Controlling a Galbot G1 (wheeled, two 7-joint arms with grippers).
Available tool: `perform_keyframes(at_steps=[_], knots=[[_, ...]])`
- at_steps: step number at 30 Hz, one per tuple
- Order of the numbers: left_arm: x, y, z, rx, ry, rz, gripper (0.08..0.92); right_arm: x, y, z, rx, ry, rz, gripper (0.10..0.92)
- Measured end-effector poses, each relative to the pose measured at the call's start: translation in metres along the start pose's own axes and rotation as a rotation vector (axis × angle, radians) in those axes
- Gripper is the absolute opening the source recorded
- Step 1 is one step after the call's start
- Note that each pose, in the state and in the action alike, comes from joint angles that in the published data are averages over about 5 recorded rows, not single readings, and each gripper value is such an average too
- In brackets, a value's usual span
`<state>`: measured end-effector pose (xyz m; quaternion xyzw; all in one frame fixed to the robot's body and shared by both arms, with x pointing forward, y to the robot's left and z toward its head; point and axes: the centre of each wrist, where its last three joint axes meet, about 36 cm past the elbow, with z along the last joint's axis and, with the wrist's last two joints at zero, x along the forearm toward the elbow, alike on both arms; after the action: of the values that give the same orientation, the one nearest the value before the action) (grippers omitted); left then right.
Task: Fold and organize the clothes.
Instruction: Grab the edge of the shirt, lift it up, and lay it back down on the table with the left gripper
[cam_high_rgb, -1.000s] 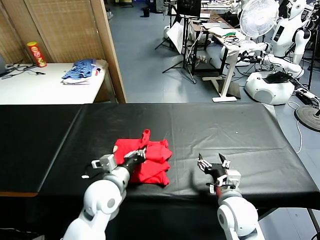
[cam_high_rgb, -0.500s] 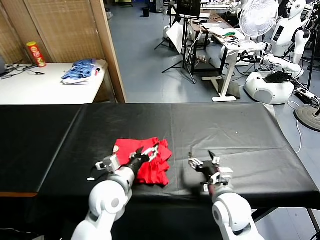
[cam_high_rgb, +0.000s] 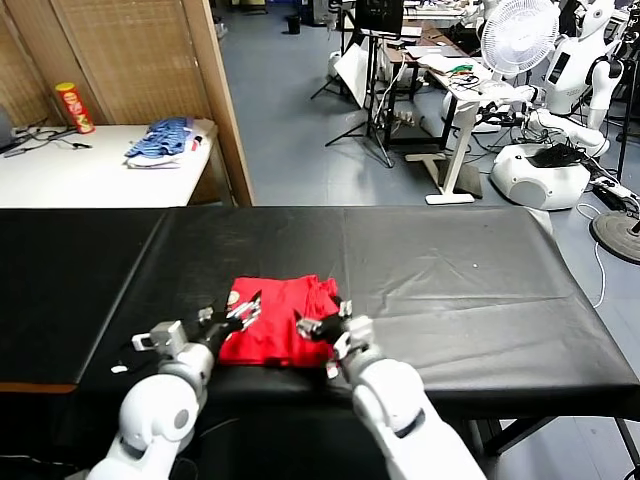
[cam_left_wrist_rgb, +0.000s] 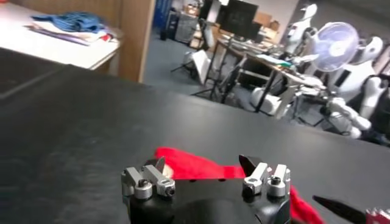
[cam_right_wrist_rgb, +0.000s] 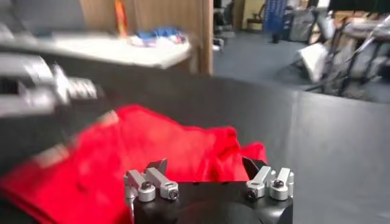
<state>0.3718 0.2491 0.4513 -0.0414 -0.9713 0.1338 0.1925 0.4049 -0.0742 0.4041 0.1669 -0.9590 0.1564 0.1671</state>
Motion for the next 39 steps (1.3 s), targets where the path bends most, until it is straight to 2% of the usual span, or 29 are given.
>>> perform_keyframes(at_steps=[4,9,17,23,27,35,37,39], knots=[[-0.003,0.010,0.003,0.002,0.000,-0.010,0.798,-0.001,0.008,0.011,0.062,-0.015,0.058,0.798],[-0.010,0.022,0.011,0.038,0.003,-0.017,0.798,0.004,0.008,0.017,-0.013,-0.058,0.049,0.798],[-0.014,0.036,0.027,0.204,0.028,-0.020,0.798,0.036,-0.027,0.006,-0.246,-0.137,0.023,0.798],[-0.014,0.040,0.037,0.339,0.051,-0.003,0.787,0.058,-0.046,-0.003,-0.316,-0.183,0.047,0.798],[-0.015,0.042,0.040,0.399,0.064,0.003,0.648,0.064,-0.048,-0.006,-0.333,-0.196,0.056,0.798],[-0.016,0.040,0.043,0.422,0.076,0.016,0.201,0.067,-0.052,-0.007,-0.327,-0.196,0.098,0.798],[-0.017,0.038,0.043,0.399,0.071,0.014,0.148,0.067,-0.053,-0.006,-0.311,-0.176,0.133,0.798],[-0.019,0.036,0.042,0.348,0.059,0.007,0.143,0.069,-0.055,-0.006,-0.291,-0.150,0.172,0.798]])
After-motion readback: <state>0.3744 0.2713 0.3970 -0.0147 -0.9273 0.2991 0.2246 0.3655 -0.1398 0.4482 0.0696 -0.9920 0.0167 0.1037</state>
